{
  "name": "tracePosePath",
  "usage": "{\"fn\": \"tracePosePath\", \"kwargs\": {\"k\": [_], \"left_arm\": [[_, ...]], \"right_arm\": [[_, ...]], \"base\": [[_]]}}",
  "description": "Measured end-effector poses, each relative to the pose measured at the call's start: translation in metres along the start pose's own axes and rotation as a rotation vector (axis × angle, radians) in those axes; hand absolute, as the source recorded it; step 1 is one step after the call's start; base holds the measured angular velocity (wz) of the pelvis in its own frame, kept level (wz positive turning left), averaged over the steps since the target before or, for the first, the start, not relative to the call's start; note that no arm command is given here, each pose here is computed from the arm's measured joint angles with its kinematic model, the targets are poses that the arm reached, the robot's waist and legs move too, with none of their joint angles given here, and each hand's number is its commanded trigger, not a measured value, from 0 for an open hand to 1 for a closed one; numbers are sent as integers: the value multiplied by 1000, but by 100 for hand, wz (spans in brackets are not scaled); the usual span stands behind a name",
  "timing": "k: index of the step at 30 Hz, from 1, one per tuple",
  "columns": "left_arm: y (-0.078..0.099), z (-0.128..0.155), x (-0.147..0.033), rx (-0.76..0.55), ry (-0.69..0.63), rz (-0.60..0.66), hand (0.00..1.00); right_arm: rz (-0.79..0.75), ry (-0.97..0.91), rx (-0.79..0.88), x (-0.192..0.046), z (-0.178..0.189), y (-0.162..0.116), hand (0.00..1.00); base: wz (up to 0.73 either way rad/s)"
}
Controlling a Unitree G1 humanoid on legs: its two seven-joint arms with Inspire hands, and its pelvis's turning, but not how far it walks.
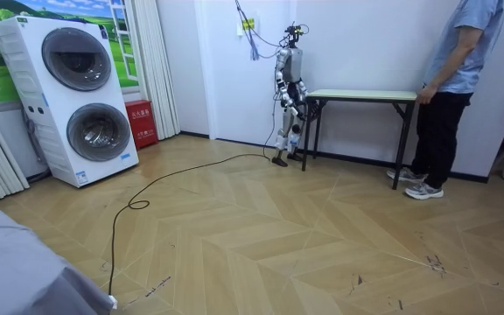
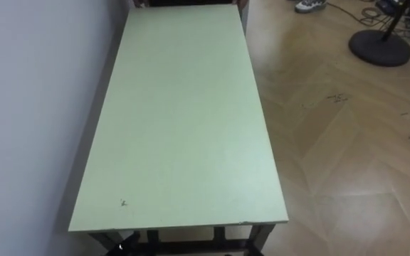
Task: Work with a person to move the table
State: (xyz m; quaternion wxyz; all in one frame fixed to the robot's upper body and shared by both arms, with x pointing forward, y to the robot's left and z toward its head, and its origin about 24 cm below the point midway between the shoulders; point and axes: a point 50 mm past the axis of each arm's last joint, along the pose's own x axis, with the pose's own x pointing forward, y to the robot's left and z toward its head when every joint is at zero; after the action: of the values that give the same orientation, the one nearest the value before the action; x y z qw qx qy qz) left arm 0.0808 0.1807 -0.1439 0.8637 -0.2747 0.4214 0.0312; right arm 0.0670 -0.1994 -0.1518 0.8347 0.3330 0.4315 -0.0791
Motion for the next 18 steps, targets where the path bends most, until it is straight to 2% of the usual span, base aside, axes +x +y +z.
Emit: {"fn": "tracePosePath", "kwargs": {"k": [6, 11, 18], "left_arm": [[1, 0, 0, 1, 1, -1, 0], [4, -1, -1, -12, -4, 13, 0], [7, -2, -3, -41, -18, 35, 0]], "right_arm": [[-46, 3, 23, -2, -1, -9, 0], [-174, 18, 69, -16, -8, -35, 0], [-268, 88, 63, -30, -28, -49, 0]], "base": [[0], [0], [-5]]}}
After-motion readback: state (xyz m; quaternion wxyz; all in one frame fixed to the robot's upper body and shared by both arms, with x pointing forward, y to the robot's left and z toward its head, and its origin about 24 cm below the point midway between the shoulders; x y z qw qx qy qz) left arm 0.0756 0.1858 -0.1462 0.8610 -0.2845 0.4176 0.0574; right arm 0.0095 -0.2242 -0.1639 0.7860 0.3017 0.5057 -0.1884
